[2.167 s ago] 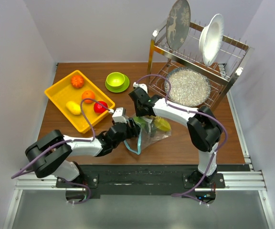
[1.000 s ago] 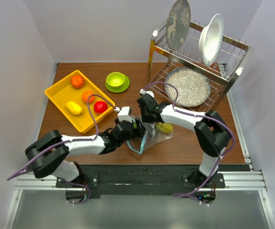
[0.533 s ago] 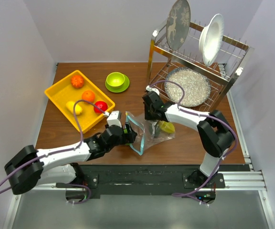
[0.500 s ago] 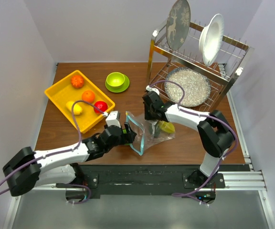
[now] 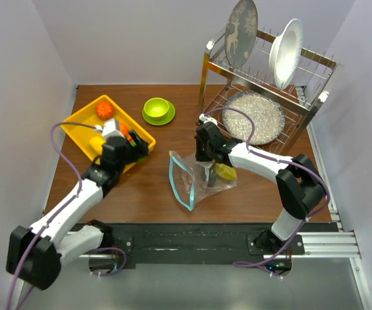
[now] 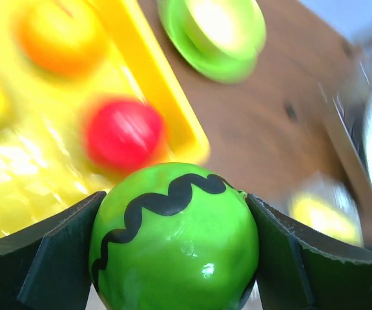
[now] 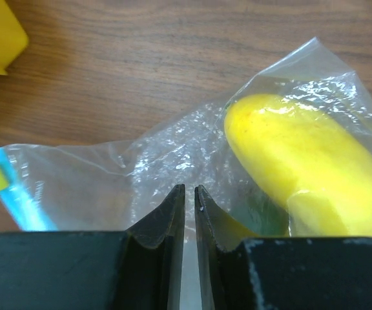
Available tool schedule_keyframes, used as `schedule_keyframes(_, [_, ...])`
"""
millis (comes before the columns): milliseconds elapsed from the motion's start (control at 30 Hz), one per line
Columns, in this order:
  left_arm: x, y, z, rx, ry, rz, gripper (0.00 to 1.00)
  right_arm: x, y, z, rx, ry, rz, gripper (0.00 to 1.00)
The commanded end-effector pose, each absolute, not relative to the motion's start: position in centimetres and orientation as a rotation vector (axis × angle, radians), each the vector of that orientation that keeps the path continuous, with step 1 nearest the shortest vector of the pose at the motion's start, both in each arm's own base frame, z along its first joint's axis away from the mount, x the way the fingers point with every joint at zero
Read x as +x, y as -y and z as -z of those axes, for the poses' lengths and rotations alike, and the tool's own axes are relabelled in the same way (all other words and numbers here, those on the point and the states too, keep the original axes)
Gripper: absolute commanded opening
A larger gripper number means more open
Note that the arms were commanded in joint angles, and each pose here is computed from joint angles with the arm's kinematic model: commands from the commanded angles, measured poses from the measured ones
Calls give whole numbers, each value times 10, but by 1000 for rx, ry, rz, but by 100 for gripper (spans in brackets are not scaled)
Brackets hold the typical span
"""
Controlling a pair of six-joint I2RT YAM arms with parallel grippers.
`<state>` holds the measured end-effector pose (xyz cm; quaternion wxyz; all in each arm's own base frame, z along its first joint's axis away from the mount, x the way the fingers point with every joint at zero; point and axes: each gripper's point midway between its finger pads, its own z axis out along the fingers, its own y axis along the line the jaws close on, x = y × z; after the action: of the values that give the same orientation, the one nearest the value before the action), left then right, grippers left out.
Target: Open the zip-top bag and remove the fake food
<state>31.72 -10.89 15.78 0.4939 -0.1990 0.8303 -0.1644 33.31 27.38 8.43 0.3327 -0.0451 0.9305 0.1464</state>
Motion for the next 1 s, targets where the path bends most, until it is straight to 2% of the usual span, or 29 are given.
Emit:
schedule_keyframes(0, [375,57,-193,-565,-1921,345,30,335,-276,-127,-125,-2329,-466,16])
schedule_keyframes(200, [437,-34,-183,-808,-1890,118,30,321,-269,-155,-142,-2261,-524,16])
schedule_keyframes(233, [444,-43,-162,-843,-1934,69,30,318,-267,-156,-144,-2260,-526,17])
schedule_keyframes(267, [455,-57,-170,-854,-1915,47,30,316,-266,-164,-151,-2237,-539,17])
schedule_keyframes(467, [484,-103,-125,-868,-2005,-129,34,296,-249,-178,-192,-2194,-550,19])
schedule_keyframes(567, [487,-108,-105,-856,-2042,-164,44,289,-236,-174,-197,-2190,-510,23])
schedule_keyframes(600, [488,-110,-102,-858,-2042,-172,52,287,-235,-178,-202,-2181,-514,24])
schedule_keyframes(667, [489,-110,-94,-852,-2059,-187,63,283,-234,-178,-228,-2184,-521,31])
schedule_keyframes(700, [488,-111,-90,-856,-2072,-197,78,281,-234,-180,-231,-2177,-527,35])
schedule_keyframes(800, [488,-111,-96,-845,-2074,-201,97,280,-231,-178,-241,-2174,-518,48])
schedule_keyframes(833, [487,-111,-104,-842,-2061,-199,100,279,-230,-176,-244,-2178,-514,54])
schedule_keyframes(967, [480,-112,-125,-829,-2047,-209,100,278,-226,-171,-236,-2192,-490,65])
